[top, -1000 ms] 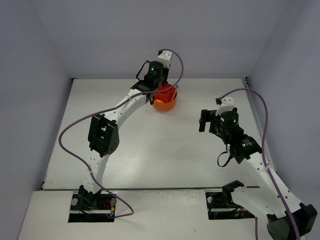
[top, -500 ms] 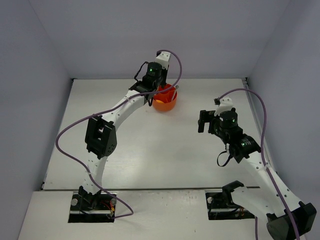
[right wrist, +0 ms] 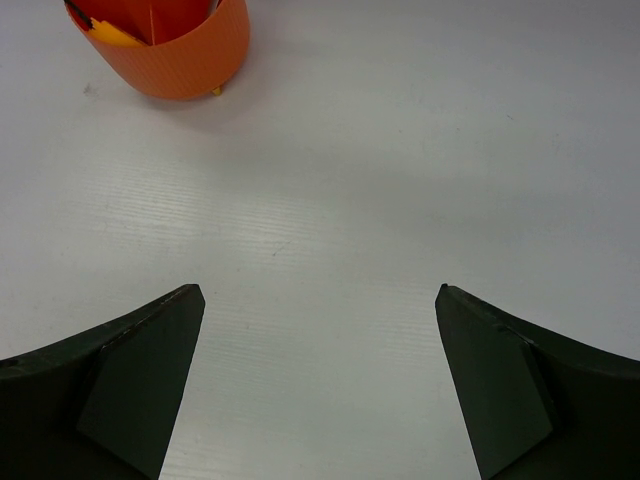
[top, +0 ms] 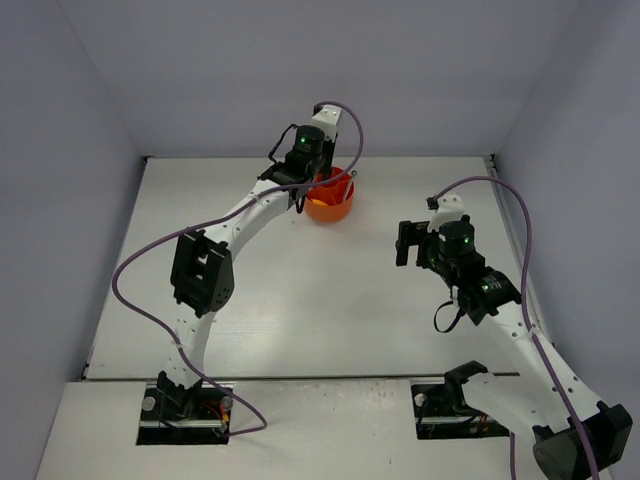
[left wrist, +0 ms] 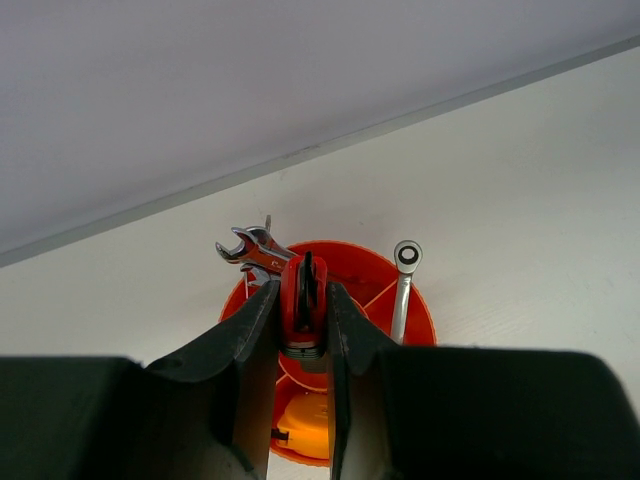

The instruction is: Sort the tools into containers

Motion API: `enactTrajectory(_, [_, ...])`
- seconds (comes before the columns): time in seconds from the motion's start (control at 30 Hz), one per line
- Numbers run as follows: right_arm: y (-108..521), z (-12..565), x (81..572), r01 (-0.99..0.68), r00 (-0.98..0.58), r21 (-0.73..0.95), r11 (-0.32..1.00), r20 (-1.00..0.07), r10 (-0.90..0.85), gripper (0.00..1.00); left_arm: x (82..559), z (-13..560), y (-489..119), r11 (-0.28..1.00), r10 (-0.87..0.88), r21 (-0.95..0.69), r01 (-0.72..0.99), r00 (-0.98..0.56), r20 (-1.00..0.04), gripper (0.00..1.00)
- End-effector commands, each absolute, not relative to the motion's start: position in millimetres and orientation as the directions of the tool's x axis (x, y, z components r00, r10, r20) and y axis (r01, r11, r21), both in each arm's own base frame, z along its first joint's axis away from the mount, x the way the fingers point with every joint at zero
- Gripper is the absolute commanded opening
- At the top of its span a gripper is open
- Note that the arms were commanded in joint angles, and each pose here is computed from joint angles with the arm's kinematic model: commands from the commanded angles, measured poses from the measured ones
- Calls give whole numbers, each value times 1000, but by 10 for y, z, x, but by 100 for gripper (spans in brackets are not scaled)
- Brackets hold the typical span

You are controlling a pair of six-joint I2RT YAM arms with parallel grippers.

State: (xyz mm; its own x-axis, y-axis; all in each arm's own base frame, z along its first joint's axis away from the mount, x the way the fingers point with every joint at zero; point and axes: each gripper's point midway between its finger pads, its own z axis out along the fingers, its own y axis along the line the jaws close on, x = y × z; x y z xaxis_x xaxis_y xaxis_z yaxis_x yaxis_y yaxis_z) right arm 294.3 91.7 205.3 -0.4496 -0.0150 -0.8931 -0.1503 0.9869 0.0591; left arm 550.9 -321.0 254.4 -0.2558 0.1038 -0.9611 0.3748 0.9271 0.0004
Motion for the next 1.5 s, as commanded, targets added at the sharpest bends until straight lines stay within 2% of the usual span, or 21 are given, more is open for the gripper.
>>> enactTrajectory(0.0, [935,2156,3031,-157,-414,63,986,-910,-8,99,5592,3120,-3236,923,-9,-64,379,-144,-989,0])
enactTrajectory(0.1, [932,2137,3036,-154,-419,60,986,-908,-10,99,5626,3045,-3259,918,-20,-80,387,-157,-987,4])
enactTrajectory(0.2, [927,2175,3039,-150,-411,62,987,-912,-5,99,5644,2985,-3275,917,-18,-83,391,-165,-986,15])
enactTrajectory(0.47, [899,2180,3020,-137,-406,67,988,-914,5,99,5687,2839,-3207,922,0,-72,382,-186,-982,26])
enactTrajectory(0.6, [897,2266,3022,-137,-389,73,988,-921,14,100,5696,2813,-3169,920,3,-75,385,-197,-980,39])
enactTrajectory(0.77, [879,2453,3038,-133,-361,69,989,-933,16,100,5582,3048,-3101,919,-14,-82,386,-174,-985,63])
enactTrajectory(0.83, [840,2574,3042,-116,-339,66,991,-941,23,100,5492,3247,-3035,920,-23,-80,384,-152,-988,70])
enactTrajectory(1.1, [441,3490,2905,36,-155,36,999,-987,41,100,4684,4237,-2324,953,-23,-39,300,-56,-998,80])
enactTrajectory(1.3, [114,4115,2531,116,27,52,992,-998,49,100,3833,4357,-1743,960,21,3,279,-62,-998,87])
enactTrajectory(1.47, [-75,4211,2291,164,75,38,986,-997,26,100,3212,4071,-967,998,35,27,64,-133,-990,94])
